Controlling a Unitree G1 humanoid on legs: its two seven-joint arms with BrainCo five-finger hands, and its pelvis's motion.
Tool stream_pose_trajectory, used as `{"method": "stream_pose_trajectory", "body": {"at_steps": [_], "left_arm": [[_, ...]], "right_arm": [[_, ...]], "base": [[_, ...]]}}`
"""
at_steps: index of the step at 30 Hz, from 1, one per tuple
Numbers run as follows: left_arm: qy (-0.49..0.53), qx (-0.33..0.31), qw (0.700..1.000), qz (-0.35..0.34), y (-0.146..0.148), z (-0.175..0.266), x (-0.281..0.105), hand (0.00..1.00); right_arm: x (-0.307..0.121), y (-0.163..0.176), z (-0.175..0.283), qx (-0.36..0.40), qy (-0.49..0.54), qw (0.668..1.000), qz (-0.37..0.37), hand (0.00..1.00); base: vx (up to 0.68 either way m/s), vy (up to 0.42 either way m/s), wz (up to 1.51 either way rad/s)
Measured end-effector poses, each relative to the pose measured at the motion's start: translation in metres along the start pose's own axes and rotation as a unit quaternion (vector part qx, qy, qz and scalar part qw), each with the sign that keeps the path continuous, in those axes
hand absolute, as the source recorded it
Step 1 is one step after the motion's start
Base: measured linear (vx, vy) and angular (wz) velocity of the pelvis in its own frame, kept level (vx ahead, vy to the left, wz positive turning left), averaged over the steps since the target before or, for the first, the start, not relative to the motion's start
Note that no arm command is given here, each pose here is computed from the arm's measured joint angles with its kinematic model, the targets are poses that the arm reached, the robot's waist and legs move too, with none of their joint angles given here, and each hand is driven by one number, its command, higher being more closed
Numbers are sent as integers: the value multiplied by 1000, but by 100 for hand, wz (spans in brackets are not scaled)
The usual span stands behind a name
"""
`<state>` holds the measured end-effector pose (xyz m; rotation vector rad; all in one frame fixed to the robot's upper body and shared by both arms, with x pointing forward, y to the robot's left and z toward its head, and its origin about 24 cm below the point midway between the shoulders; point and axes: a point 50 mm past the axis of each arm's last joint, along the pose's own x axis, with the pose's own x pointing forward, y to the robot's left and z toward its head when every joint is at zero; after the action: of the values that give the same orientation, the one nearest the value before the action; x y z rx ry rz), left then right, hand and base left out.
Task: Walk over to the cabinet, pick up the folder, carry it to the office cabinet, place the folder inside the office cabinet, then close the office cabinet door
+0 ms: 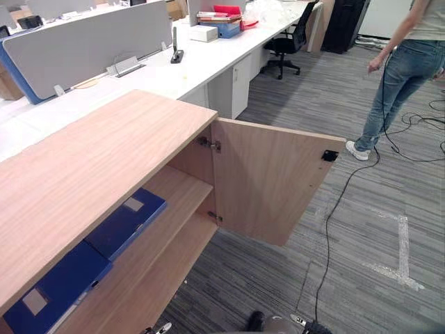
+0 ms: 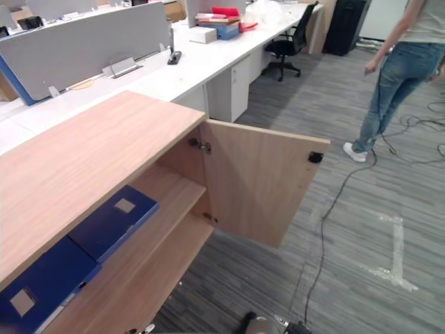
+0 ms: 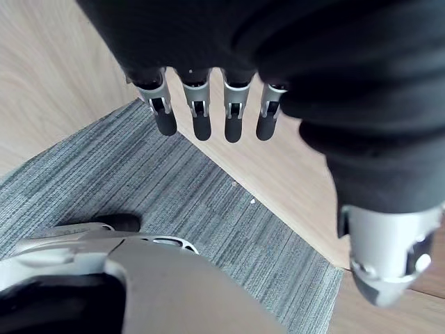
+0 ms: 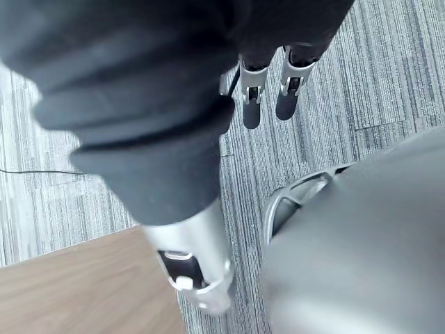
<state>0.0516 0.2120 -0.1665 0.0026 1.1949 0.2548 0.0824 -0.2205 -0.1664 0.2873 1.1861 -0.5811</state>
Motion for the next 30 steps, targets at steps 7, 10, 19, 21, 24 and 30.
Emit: {"method": "stream_pose_trajectory", "body": {"at_steps": [7, 10, 19, 21, 24, 30], "left_arm": [[-8, 13, 1000, -5, -1, 6, 1, 0], [-12, 6, 1000, -3, 1, 8, 1, 0], [-36, -21, 999, 5, 2, 13, -1, 0], [-35, -23, 999, 10, 6, 11, -2, 0], [-31, -21, 999, 9, 5, 8, -2, 0], [-28, -21, 999, 9, 5, 5, -3, 0]], "right_arm": [[0, 2, 1, -4, -2, 1000, 2, 0], [0, 9, 1, -5, -4, 1000, 14, 0], [1, 24, 39, 16, -46, 999, 15, 0], [1, 24, 41, 22, -50, 998, 13, 0], [1, 25, 57, 30, -73, 997, 8, 0], [-6, 41, 102, 27, -143, 989, 31, 0]], "base": [[-2, 41, 1], [122, -2, -30], [144, 93, -89], [168, 202, -45], [183, 209, -34], [116, 114, -27]]}}
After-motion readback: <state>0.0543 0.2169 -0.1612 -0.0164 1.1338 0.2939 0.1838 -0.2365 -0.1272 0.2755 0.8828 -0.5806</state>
